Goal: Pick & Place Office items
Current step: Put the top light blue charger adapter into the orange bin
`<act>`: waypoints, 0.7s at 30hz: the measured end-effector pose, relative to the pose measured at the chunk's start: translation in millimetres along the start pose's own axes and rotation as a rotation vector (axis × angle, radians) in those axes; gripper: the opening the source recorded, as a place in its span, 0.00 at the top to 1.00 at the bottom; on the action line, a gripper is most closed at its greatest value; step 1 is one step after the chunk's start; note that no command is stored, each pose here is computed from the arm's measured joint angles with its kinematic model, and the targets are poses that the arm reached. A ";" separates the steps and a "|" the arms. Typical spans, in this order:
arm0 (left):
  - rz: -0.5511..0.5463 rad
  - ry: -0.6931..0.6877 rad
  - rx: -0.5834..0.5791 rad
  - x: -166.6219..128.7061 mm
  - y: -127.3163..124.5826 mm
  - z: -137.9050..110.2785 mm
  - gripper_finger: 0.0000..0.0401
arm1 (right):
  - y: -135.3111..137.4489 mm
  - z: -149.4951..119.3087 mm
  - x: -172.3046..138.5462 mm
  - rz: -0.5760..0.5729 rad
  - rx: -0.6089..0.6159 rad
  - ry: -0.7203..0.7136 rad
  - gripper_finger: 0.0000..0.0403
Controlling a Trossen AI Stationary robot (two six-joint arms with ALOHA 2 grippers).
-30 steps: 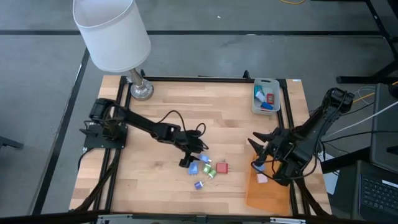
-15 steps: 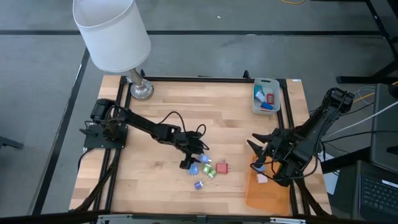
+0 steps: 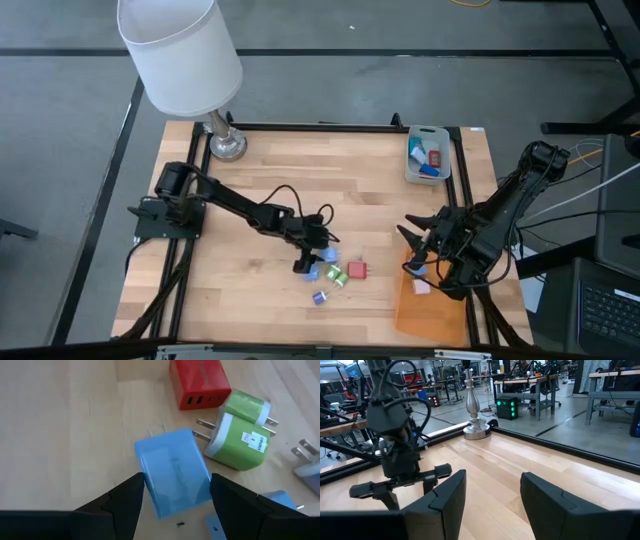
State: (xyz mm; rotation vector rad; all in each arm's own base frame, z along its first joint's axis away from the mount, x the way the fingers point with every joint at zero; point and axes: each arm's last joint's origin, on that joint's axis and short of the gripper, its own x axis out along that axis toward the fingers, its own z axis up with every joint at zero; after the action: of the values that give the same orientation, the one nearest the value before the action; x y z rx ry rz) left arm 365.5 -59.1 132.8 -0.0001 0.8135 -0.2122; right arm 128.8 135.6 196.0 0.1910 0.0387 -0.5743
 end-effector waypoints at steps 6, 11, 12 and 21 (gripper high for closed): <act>-0.001 -0.018 -0.014 3.9 1.8 0.0 0.44 | 0.1 0.0 0.0 0.000 -0.002 0.001 0.54; 0.035 -0.023 -0.061 3.5 8.5 0.3 0.44 | 0.2 0.0 0.0 0.000 -0.001 0.000 0.54; 0.041 -0.024 -0.077 3.4 10.0 0.3 0.44 | 0.3 0.0 0.0 0.001 0.001 0.001 0.54; 0.020 -0.021 -0.082 2.6 10.7 0.1 0.34 | 0.6 0.1 0.0 0.001 0.006 0.001 0.54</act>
State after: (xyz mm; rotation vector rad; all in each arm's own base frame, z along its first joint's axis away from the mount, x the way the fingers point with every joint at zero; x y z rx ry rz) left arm 369.3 -49.1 130.1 -0.0710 0.8003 -0.1602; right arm 129.2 136.1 196.2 0.1972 0.0375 -0.5733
